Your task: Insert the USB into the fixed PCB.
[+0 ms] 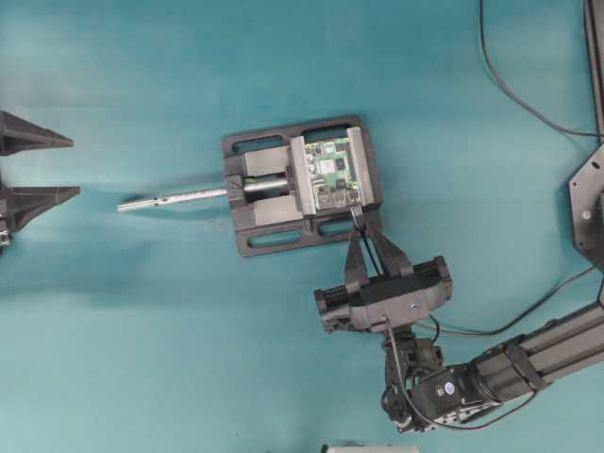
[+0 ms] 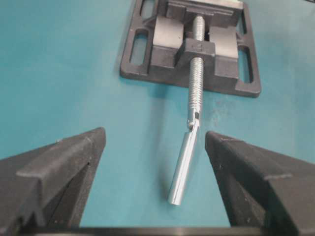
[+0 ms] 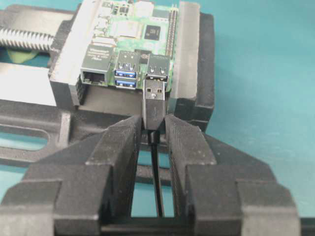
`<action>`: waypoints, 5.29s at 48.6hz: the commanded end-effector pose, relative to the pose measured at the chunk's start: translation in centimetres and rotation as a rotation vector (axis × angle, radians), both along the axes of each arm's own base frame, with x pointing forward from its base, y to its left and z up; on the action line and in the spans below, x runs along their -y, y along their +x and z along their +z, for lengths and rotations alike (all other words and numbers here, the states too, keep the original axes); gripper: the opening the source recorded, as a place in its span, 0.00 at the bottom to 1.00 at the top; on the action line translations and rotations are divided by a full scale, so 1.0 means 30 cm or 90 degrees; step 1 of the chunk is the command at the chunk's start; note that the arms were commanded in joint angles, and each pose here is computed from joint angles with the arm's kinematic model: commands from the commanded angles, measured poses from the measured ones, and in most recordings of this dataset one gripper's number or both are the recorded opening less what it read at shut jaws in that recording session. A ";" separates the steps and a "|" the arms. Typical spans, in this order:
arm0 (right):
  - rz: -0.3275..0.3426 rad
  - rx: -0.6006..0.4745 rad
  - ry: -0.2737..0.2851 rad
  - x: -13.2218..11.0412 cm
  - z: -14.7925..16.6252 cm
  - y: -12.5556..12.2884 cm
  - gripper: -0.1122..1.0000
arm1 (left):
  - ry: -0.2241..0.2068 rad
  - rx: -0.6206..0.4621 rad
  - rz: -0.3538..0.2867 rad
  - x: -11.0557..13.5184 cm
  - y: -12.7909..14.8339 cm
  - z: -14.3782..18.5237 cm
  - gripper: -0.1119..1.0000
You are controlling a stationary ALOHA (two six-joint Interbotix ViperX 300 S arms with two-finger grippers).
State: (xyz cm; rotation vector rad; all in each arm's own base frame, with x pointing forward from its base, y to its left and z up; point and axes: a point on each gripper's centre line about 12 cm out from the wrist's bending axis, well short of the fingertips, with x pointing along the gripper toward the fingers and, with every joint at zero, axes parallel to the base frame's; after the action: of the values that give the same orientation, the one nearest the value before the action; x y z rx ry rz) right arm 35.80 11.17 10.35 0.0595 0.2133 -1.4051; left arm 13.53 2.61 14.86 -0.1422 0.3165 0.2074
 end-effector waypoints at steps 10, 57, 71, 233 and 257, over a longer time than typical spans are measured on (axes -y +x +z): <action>-0.005 0.029 0.013 0.005 0.063 0.010 0.29 | -0.004 0.005 0.003 -0.002 0.008 0.012 0.99; -0.015 0.014 0.016 0.036 0.070 0.037 0.29 | -0.004 0.005 0.003 -0.002 0.008 0.012 0.99; -0.011 -0.008 0.016 0.037 0.073 0.043 0.29 | -0.004 0.005 0.003 -0.002 0.008 0.012 0.99; -0.030 -0.060 0.003 0.153 0.056 0.058 0.29 | -0.004 0.005 0.003 -0.002 0.008 0.012 0.99; -0.041 -0.061 0.002 0.172 0.061 0.058 0.29 | -0.004 0.005 0.003 -0.002 0.008 0.012 0.99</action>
State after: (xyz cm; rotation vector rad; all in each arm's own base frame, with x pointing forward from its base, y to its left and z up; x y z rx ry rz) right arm 36.89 8.68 11.13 -0.0236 0.3136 -1.4034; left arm 13.53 2.61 14.86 -0.1422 0.3165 0.2074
